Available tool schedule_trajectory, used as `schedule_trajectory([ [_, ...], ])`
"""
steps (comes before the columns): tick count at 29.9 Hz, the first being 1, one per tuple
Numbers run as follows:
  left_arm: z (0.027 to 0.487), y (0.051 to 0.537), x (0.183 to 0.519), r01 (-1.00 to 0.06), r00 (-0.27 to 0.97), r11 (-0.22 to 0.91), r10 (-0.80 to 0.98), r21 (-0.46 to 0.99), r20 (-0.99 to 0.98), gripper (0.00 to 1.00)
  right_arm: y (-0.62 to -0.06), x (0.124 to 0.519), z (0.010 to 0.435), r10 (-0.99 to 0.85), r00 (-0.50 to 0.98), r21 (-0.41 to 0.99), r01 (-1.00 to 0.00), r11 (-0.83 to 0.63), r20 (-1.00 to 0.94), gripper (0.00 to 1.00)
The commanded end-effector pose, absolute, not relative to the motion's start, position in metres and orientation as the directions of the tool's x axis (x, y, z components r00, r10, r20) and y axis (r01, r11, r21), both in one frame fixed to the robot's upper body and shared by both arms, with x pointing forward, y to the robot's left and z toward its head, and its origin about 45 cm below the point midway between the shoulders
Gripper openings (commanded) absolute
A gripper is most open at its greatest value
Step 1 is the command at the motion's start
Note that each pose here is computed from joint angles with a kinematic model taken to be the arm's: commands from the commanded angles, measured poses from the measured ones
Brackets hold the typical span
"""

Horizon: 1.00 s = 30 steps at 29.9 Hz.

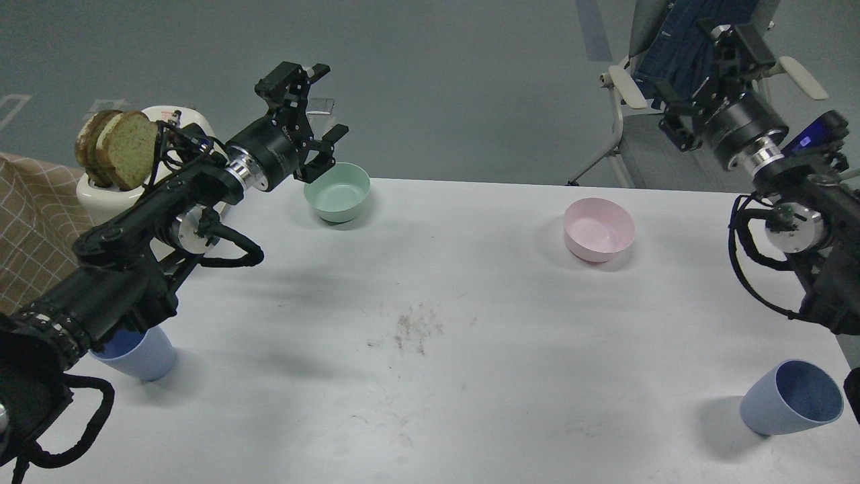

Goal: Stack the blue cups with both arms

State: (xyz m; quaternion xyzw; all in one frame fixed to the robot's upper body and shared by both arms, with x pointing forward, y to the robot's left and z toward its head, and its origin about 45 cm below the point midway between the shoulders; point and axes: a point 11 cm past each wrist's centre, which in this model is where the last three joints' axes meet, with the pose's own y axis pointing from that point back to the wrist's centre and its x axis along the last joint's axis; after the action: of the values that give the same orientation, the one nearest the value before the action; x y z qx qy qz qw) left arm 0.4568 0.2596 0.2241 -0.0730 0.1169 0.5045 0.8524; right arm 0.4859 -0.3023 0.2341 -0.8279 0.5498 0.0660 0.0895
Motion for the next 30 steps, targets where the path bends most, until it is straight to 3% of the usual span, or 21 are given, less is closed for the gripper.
schedule_trajectory([
  [1,0.221,0.261,0.453,-0.883,0.460,0.467,0.841,-0.047,-0.283,0.98,-0.297,0.484,0.222,-0.897,0.363,-0.073,-0.931,-0.357,-0.250,1.00],
  [30,0.225,0.249,0.456,-0.881,0.467,0.464,0.820,-0.094,-0.331,0.98,-0.268,0.486,0.216,-0.876,0.384,-0.081,-0.922,-0.378,-0.293,1.00],
])
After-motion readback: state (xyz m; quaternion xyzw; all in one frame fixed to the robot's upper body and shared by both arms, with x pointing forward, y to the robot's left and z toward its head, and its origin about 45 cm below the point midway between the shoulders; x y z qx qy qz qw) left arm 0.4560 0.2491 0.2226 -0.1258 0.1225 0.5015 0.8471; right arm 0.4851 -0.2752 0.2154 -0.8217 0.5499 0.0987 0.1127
